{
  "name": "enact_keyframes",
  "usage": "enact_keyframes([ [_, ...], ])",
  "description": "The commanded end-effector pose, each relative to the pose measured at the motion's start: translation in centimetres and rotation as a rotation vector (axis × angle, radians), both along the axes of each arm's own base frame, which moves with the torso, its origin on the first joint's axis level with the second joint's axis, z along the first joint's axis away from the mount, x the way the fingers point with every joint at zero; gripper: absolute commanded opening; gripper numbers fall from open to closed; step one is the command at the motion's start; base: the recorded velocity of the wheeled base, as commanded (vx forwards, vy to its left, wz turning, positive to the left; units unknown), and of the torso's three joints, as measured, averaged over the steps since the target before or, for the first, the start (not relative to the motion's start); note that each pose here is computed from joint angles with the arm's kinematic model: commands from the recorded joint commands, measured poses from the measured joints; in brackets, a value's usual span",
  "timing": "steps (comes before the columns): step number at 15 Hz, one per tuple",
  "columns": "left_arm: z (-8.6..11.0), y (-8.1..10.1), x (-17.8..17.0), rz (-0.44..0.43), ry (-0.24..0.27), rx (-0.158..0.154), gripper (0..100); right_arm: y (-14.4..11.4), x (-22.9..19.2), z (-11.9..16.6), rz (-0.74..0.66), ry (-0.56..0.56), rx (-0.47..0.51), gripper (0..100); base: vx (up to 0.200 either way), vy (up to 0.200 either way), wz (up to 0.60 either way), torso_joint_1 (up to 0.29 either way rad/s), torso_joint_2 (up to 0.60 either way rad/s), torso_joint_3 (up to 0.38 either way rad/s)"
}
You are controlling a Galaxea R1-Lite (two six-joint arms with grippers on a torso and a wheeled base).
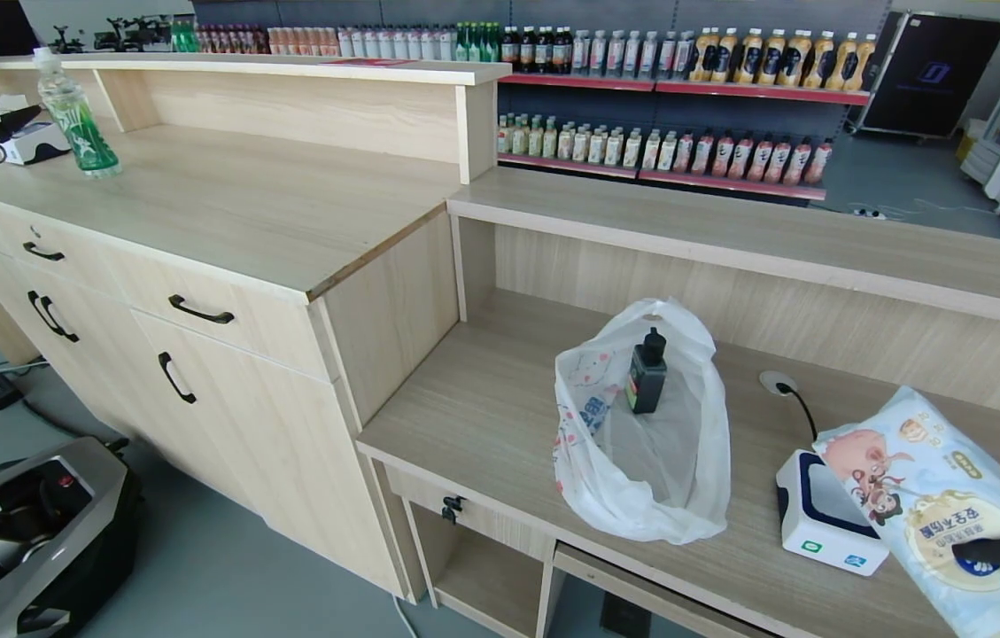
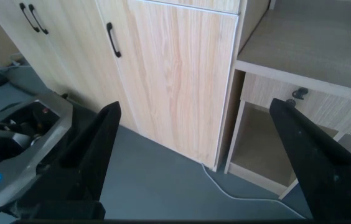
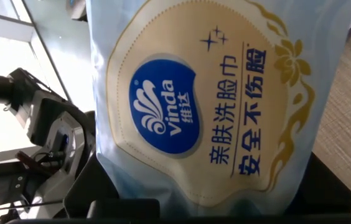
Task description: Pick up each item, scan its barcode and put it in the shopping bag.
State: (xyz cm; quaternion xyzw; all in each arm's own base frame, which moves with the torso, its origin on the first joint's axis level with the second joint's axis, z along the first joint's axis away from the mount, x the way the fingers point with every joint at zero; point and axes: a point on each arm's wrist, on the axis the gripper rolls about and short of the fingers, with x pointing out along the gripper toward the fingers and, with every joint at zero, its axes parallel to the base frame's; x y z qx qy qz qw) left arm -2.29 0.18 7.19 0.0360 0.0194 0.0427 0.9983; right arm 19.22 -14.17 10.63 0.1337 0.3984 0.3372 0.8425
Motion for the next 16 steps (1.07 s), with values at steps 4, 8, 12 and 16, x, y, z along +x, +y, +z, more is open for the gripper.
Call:
enact_keyframes([
  [4,0.0,0.0,0.0,0.001,0.001,0.0,100,0.4,0.6,-0.5,0.029,0.011,0.013,0,0.0,0.0,0.0,0.0,0.0,0.0],
  [8,0.0,0.0,0.0,0.001,0.001,0.0,100,0.4,1.4,-0.9,0.053,0.015,0.016,0,0.0,0.0,0.0,0.0,0.0,0.0],
  [12,0.0,0.0,0.0,0.001,0.0,0.0,100,0.1,2.7,-0.8,0.071,-0.002,0.001,0,0.0,0.0,0.0,0.0,0.0,0.0],
  [16,0.0,0.0,0.0,0.001,0.0,0.0,100,0.1,2.8,-0.9,0.073,-0.001,0.002,0,0.0,0.0,0.0,0.0,0.0,0.0],
])
